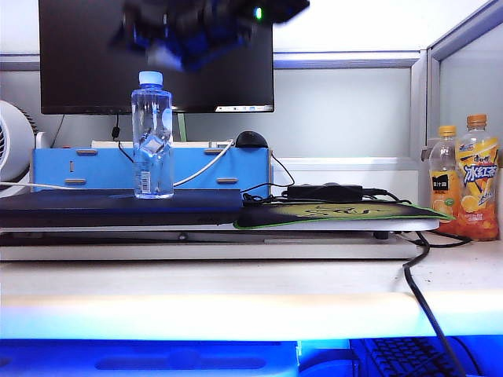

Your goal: Pick up the mineral water bottle and place it on the laptop.

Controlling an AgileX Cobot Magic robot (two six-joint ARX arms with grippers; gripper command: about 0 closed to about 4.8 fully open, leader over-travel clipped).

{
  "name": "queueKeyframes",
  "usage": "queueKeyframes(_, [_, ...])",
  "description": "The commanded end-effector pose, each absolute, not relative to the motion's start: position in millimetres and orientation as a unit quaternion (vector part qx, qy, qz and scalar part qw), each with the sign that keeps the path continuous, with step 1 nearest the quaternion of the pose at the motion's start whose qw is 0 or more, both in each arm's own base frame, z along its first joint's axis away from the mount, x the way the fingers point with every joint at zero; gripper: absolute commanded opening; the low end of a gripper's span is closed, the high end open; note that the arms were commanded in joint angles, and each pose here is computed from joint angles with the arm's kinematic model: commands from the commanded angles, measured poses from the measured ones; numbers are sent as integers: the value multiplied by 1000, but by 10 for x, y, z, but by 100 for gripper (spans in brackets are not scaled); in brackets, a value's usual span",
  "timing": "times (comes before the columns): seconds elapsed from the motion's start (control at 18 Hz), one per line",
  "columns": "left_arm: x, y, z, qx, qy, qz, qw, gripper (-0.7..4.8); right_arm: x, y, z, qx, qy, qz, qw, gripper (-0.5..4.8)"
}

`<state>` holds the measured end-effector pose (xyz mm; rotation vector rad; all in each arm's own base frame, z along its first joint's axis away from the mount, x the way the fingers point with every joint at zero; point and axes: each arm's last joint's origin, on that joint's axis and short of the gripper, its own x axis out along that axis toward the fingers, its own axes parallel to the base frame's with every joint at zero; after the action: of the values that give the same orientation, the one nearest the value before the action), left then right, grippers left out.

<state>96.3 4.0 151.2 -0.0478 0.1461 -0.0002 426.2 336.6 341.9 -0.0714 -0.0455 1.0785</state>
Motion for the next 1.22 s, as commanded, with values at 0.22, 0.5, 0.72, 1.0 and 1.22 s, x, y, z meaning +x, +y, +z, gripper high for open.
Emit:
queueKeyframes(0.22, [962,39,1514,-23,72,-2,997,-2,3927,2817,4645,-51,-79,405,909,231])
queueKeyframes(0.5, [962,39,1515,-23,71,-2,997,-2,2849,1883,5899,-66,-182,332,923,-5])
queueKeyframes(0.72, [962,39,1514,-23,72,-2,997,-2,1946,1252,6309,-99,-188,259,942,-4])
queueKeyframes(1.0, [962,39,1514,-23,72,-2,997,-2,857,517,6415,-107,-164,211,958,-4])
queueKeyframes(1.22, [962,39,1515,-23,71,-2,997,-2,264,96,6293,-110,-128,158,973,-4])
